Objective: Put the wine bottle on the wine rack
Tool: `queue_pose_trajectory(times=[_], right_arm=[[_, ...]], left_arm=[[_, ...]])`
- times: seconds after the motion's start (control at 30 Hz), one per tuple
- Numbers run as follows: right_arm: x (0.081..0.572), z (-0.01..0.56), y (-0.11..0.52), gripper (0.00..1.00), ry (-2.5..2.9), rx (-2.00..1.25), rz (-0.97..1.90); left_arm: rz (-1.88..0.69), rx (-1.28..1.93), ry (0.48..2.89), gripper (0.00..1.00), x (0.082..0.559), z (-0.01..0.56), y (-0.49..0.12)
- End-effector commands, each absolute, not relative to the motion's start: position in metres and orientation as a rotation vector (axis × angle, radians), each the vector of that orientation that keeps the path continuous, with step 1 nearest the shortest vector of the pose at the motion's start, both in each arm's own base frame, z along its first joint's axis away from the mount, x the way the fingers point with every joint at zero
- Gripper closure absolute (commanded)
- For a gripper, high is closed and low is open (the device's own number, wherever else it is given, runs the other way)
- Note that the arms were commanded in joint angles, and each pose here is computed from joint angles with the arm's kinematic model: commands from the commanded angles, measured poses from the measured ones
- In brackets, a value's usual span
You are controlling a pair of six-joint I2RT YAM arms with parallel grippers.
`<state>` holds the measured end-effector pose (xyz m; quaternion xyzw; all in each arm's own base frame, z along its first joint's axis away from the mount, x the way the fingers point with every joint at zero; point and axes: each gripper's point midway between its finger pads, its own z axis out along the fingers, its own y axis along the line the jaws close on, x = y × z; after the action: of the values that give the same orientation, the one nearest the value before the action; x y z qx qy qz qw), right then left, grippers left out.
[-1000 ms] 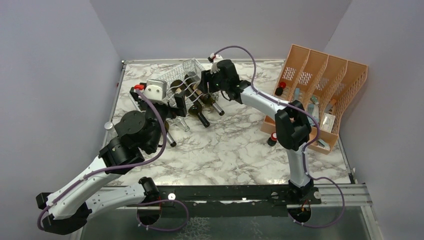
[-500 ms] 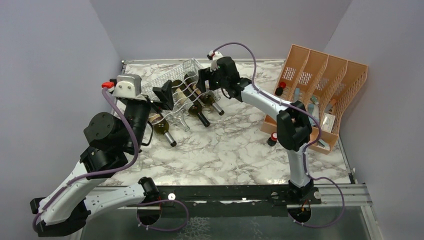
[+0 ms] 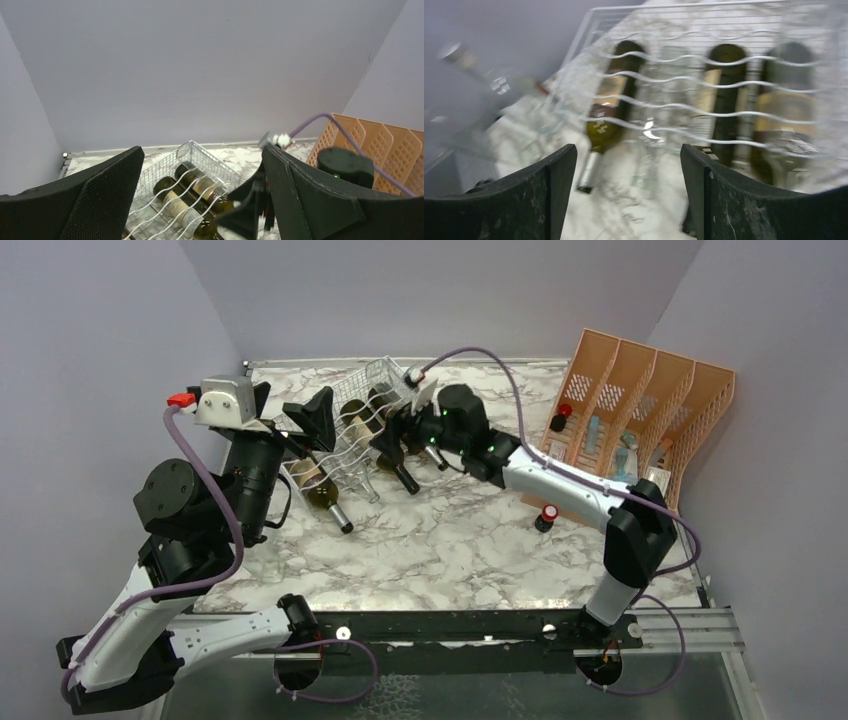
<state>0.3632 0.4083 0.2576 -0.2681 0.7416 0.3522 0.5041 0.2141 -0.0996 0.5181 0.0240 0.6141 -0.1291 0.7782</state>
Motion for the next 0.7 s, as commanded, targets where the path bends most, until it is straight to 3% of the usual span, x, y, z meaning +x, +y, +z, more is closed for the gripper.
queue_pose_trajectory(times=[0.0,0.3,0.5,0.67], right_arm=[[0.273,0.288,0.464,0.23,1.583,-0.782,1.071],[0.155,0.294,0.555,0.23,1.250,-0.967,1.246],[0.122,0.292,0.611,0.19,1.120,-1.042,1.339],[0.130,0.283,0.645,0.15,1.109,-1.013,1.311]], left_arm=[[-0.343,0.050,1.343,0.04,0.207,0.523,-0.101],[-0.336,0.053,1.390,0.04,0.205,0.517,-0.097],[-0.318,0.032,1.383,0.04,0.202,0.517,-0.086],[-0.290,0.012,1.376,0.04,0.199,0.518,-0.074]])
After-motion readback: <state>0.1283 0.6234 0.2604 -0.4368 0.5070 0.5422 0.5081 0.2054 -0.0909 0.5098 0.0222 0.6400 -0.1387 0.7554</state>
